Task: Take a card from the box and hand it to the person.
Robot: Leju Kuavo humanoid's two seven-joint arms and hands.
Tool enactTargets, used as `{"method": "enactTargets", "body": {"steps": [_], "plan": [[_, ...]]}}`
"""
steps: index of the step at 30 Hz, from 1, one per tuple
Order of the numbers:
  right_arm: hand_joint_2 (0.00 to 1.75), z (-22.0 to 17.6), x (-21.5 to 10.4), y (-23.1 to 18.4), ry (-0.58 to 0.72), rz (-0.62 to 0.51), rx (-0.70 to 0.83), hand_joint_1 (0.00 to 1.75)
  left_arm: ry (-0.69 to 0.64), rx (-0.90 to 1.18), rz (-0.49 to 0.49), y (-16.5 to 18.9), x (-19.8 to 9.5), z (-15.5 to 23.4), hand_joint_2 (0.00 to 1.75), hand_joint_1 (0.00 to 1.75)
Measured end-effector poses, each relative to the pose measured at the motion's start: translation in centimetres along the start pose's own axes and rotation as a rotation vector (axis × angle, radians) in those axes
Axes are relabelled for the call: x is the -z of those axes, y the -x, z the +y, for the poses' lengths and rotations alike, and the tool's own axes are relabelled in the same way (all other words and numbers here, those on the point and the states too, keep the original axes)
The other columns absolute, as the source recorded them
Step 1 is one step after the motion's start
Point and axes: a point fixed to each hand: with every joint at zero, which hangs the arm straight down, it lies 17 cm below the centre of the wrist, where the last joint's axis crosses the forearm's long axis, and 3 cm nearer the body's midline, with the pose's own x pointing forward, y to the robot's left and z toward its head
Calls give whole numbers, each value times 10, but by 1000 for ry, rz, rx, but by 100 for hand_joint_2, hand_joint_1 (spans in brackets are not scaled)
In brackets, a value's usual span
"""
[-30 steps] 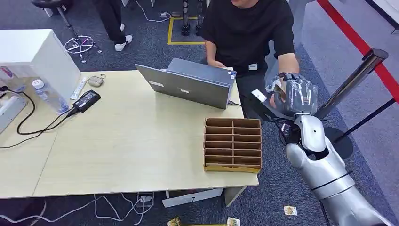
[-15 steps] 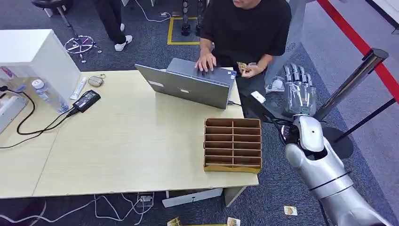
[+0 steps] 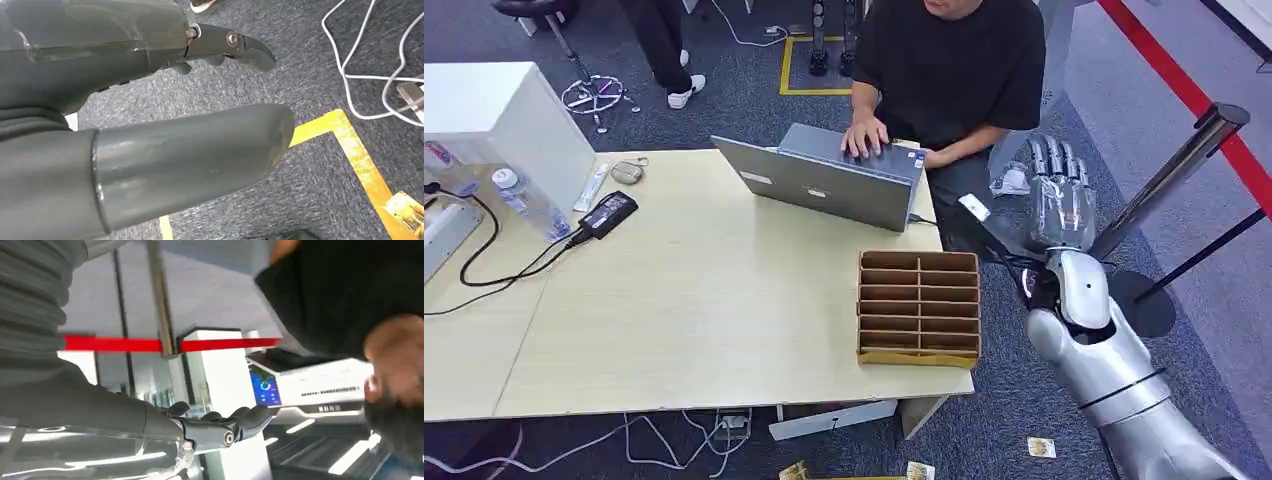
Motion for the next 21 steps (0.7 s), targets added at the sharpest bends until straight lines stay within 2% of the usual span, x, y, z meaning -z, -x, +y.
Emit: {"method": "enactTargets", "body": {"steps": [4,9,14,21], "plan": [[175,-13,-19,-28,92,-28,307,0,-2,-15,9,1,0,0,0,0],[175,-3,-67,-77,94,-85,650,0,-9,-39,15,2,0,1,0,0],[175,21,-110,-110,23,-70,809,0,-13,-53,23,2,-1,0,0,0],[175,31,-147,-139,-29,-73,887,0,-21,-69,41,5,-1,2,0,0]]}}
